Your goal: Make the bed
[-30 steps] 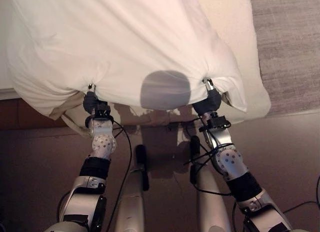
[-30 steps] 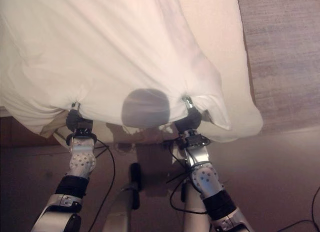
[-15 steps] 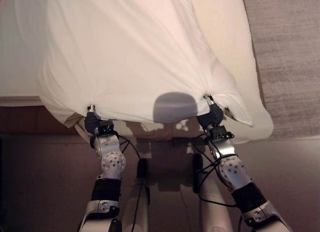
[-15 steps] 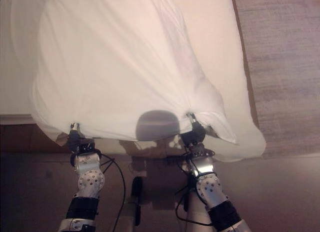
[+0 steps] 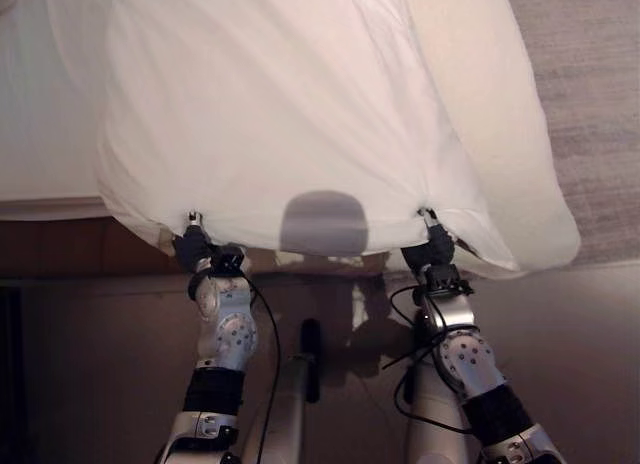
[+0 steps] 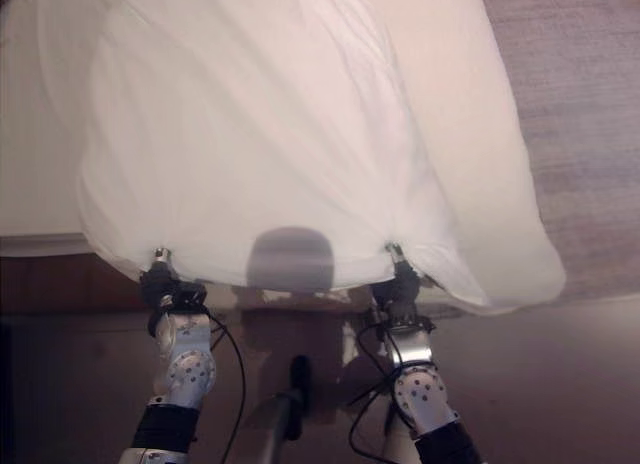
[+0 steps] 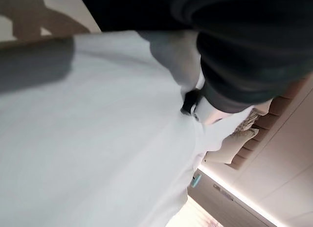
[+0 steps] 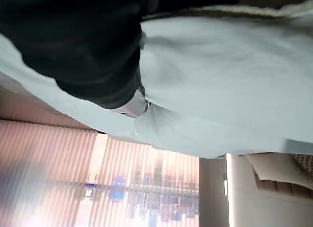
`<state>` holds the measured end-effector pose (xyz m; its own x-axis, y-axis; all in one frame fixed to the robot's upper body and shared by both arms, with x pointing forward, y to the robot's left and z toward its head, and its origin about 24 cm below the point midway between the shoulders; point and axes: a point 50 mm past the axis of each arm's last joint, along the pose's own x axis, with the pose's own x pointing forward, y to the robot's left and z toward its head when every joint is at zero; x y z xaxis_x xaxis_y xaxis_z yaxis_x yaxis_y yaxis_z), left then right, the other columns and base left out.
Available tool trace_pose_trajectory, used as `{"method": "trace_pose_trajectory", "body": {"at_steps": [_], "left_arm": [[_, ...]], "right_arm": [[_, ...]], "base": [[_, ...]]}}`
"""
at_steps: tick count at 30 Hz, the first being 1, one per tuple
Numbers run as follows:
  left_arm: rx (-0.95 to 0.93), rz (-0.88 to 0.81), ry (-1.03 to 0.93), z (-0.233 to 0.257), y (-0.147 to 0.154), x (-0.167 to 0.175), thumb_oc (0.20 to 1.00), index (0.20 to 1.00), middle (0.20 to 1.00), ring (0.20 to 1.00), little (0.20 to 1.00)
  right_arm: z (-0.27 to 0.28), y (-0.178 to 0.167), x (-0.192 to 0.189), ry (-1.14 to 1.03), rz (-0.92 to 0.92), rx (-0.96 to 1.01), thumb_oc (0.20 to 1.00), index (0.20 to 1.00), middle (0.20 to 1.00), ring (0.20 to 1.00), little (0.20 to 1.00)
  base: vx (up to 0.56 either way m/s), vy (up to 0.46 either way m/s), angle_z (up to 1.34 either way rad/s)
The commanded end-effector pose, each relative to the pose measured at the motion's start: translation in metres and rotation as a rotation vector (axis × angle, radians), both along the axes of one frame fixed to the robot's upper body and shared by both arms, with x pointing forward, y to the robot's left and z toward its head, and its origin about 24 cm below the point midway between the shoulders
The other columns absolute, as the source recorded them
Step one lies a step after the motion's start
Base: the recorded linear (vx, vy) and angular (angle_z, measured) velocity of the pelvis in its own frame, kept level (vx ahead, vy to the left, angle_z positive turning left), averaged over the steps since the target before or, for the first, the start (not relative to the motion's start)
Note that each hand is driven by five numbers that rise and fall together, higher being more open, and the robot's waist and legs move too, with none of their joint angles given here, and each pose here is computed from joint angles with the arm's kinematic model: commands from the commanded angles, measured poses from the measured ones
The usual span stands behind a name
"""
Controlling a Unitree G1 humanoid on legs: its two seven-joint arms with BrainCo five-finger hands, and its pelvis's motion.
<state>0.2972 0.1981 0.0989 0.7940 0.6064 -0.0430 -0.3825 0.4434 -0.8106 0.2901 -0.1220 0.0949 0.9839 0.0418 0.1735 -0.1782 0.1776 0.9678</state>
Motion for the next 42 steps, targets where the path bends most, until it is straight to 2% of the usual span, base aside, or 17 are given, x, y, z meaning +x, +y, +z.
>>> {"method": "trace_pose_trajectory", "body": {"at_steps": [1, 5, 13, 21, 29, 31, 33, 37, 42], "left_arm": [[0.126, 0.209, -0.074, 0.022, 0.046, -0.026, 0.200, 0.200, 0.200, 0.200, 0.200], [0.073, 0.188, -0.048, 0.010, 0.038, -0.027, 0.200, 0.200, 0.200, 0.200, 0.200], [0.014, 0.170, -0.015, -0.003, 0.029, -0.026, 0.200, 0.200, 0.200, 0.200, 0.200], [0.133, 0.229, -0.001, 0.003, 0.045, -0.033, 0.200, 0.200, 0.200, 0.200, 0.200], [0.143, 0.219, 0.054, -0.005, 0.043, -0.024, 0.200, 0.200, 0.200, 0.200, 0.200], [0.145, 0.182, 0.171, -0.027, 0.034, -0.023, 0.200, 0.200, 0.200, 0.200, 0.200], [0.127, 0.186, 0.183, -0.032, 0.035, -0.027, 0.200, 0.200, 0.200, 0.200, 0.200], [0.121, 0.258, 0.259, -0.044, 0.045, -0.037, 0.200, 0.200, 0.200, 0.200, 0.200], [0.068, 0.366, 0.372, -0.062, 0.060, -0.043, 0.200, 0.200, 0.200, 0.200, 0.200]], "right_arm": [[0.010, -0.048, -0.011, -0.103, -0.236, 0.005, 0.200, 0.200, 0.200, 0.200, 0.200], [-0.009, -0.057, -0.015, -0.022, -0.263, -0.002, 0.200, 0.200, 0.200, 0.200, 0.200], [-0.010, -0.071, -0.011, 0.005, -0.306, -0.045, 0.200, 0.200, 0.200, 0.200, 0.200], [-0.018, -0.073, -0.008, 0.016, -0.307, -0.019, 0.200, 0.200, 0.200, 0.200, 0.200], [-0.018, -0.061, -0.008, 0.001, -0.283, 0.037, 0.200, 0.200, 0.200, 0.200, 0.200], [-0.022, -0.060, -0.009, 0.021, -0.284, 0.044, 0.200, 0.200, 0.200, 0.200, 0.200], [-0.025, -0.059, -0.007, 0.034, -0.275, 0.032, 0.200, 0.200, 0.200, 0.200, 0.200], [-0.038, -0.059, -0.008, 0.086, -0.275, 0.004, 0.200, 0.200, 0.200, 0.200, 0.200], [-0.072, -0.069, -0.006, 0.204, -0.251, -0.142, 0.200, 0.200, 0.200, 0.200, 0.200]], "base": [[-0.03, 0.096, 0.03], [-0.02, 0.007, 0.14], [-0.06, -0.009, 0.03], [-0.01, 0.125, -0.01], [-0.05, 0.535, -0.04], [-0.02, 0.755, 0.31], [-0.01, 0.558, 0.16], [-0.07, 0.449, -0.52], [-0.04, 0.203, -0.01]]}}
